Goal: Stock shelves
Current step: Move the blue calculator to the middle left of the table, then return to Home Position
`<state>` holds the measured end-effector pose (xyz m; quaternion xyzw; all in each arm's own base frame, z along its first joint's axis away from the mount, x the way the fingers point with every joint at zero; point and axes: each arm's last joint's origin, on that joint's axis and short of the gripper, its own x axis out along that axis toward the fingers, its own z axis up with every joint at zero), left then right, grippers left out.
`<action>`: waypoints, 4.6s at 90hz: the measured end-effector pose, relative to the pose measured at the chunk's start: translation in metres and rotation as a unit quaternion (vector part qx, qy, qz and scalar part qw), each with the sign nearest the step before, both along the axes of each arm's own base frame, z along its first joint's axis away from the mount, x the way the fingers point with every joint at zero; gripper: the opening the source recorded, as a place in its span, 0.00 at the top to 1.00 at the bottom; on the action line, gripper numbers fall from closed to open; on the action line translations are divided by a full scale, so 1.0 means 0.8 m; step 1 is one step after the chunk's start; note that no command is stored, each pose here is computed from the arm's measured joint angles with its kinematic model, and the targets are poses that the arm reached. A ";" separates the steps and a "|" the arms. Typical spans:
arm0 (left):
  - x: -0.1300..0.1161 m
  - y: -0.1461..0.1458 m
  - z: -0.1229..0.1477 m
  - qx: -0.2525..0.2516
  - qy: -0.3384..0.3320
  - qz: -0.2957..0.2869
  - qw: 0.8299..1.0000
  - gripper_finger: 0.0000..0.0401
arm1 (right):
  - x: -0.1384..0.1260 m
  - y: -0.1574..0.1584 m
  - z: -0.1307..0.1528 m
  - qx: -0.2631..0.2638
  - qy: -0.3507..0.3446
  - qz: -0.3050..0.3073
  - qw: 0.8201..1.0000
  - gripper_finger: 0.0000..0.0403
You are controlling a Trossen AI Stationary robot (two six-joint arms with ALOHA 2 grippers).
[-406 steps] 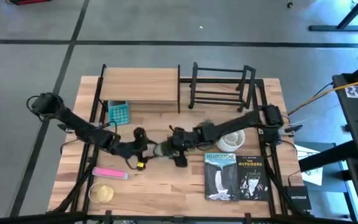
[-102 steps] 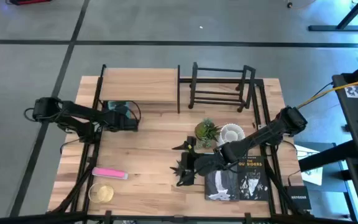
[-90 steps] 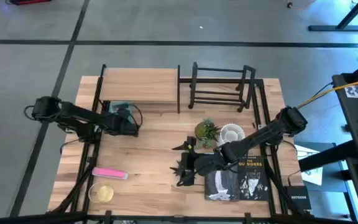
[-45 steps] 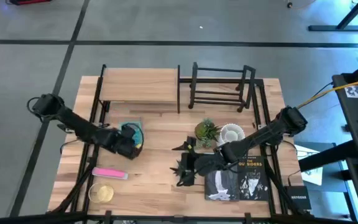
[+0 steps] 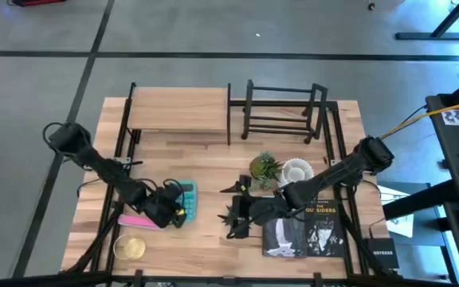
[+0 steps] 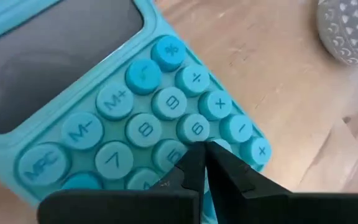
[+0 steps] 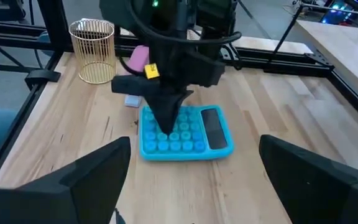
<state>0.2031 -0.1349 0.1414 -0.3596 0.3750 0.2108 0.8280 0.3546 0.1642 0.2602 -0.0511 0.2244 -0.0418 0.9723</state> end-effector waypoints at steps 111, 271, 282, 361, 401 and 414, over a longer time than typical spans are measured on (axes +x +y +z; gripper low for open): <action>-0.134 0.076 0.178 0.176 -0.269 -0.037 0.946 1.00 | -0.228 -0.083 0.084 -0.006 0.087 -0.046 0.995 0.34; -0.163 0.148 0.150 0.344 -0.456 -0.117 0.813 1.00 | -0.342 -0.208 0.024 0.172 -0.211 0.098 0.957 0.54; -0.145 0.150 0.119 0.319 -0.438 -0.125 0.832 1.00 | -0.339 -0.207 0.014 0.190 -0.203 0.106 0.955 0.54; -0.148 0.169 0.084 0.335 -0.397 -0.150 0.841 1.00 | -0.308 -0.209 -0.099 0.201 -0.260 0.160 0.931 0.54; -0.132 0.169 0.037 0.317 -0.399 -0.145 0.848 1.00 | -0.305 -0.217 -0.120 0.158 -0.202 0.033 0.966 0.54; -0.132 0.170 0.035 0.332 -0.386 -0.143 0.849 1.00 | -0.305 -0.220 -0.121 0.144 -0.205 -0.009 0.968 0.54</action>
